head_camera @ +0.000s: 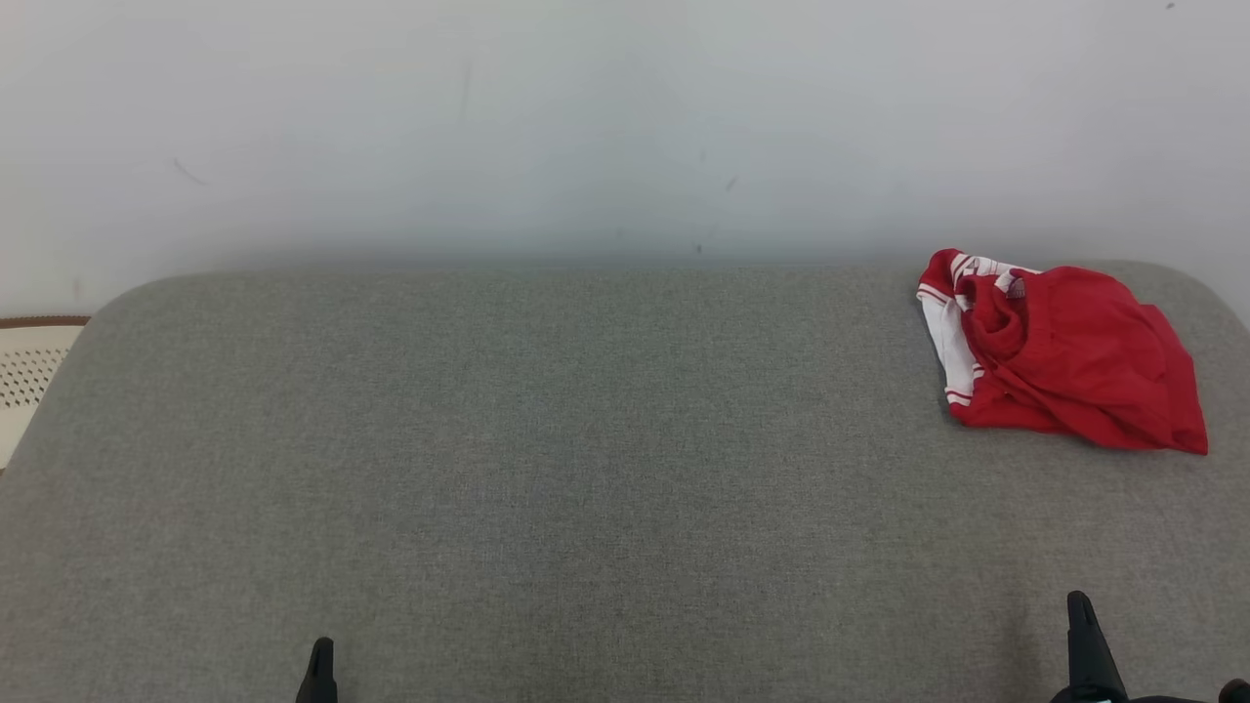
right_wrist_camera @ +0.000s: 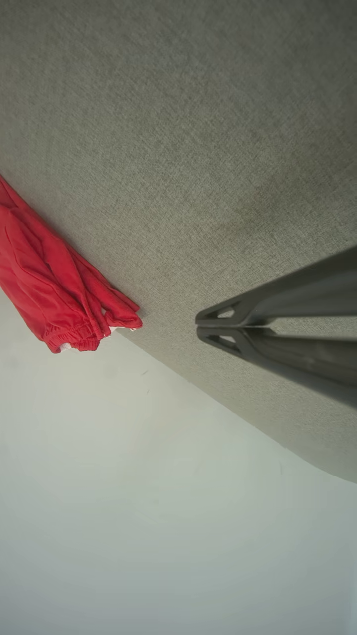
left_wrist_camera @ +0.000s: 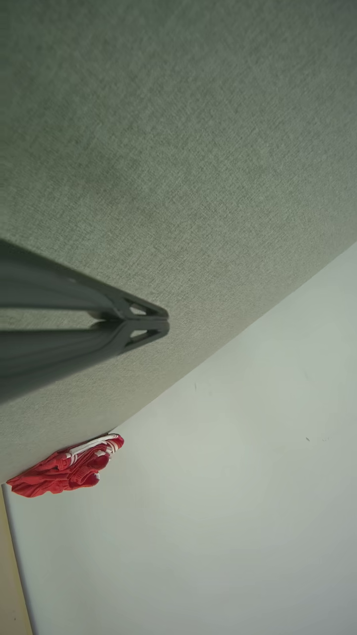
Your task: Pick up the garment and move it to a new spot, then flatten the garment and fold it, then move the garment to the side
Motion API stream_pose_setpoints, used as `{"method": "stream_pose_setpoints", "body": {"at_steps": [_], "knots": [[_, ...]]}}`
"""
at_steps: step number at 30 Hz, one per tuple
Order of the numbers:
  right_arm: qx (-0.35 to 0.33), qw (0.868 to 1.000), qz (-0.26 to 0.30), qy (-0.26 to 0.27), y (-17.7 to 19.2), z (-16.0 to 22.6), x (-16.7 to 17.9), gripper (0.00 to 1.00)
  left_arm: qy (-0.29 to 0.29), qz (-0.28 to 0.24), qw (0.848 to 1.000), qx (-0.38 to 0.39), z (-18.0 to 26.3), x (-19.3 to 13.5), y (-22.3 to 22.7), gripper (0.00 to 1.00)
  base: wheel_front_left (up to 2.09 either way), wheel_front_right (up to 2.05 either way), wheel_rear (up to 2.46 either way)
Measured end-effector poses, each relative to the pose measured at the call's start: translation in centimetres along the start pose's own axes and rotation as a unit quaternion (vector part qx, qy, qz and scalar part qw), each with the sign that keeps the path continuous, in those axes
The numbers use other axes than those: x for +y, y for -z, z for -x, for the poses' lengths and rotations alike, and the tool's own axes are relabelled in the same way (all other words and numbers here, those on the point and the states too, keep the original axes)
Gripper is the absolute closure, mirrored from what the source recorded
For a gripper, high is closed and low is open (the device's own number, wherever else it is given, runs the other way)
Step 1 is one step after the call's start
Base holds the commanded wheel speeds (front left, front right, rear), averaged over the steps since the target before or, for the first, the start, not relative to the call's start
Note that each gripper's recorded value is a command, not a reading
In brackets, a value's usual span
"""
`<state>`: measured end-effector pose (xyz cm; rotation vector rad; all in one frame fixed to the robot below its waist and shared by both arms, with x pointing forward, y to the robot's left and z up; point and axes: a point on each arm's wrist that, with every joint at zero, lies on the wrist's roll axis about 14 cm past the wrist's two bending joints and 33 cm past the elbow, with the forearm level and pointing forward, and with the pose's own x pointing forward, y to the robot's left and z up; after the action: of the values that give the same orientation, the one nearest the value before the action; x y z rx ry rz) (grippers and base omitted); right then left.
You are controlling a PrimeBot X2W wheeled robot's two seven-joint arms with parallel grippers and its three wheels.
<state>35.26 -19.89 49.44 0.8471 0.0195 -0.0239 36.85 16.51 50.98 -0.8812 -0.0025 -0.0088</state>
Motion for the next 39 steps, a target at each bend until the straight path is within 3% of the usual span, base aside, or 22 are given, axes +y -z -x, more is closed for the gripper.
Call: {"method": "stream_pose_setpoints", "body": {"at_steps": [18,39], "knots": [[-0.006,0.994,-0.107,0.015,-1.0,-0.2,-1.0,1.00,-0.005,0.101,0.995,0.015,-0.5,0.2,0.5,1.00,0.00,0.00,0.00],[-0.014,0.977,-0.212,0.019,-2.1,-0.4,-1.7,1.00,-0.001,0.200,0.979,0.026,-1.2,0.0,0.8,1.00,0.00,0.00,0.00]]}}
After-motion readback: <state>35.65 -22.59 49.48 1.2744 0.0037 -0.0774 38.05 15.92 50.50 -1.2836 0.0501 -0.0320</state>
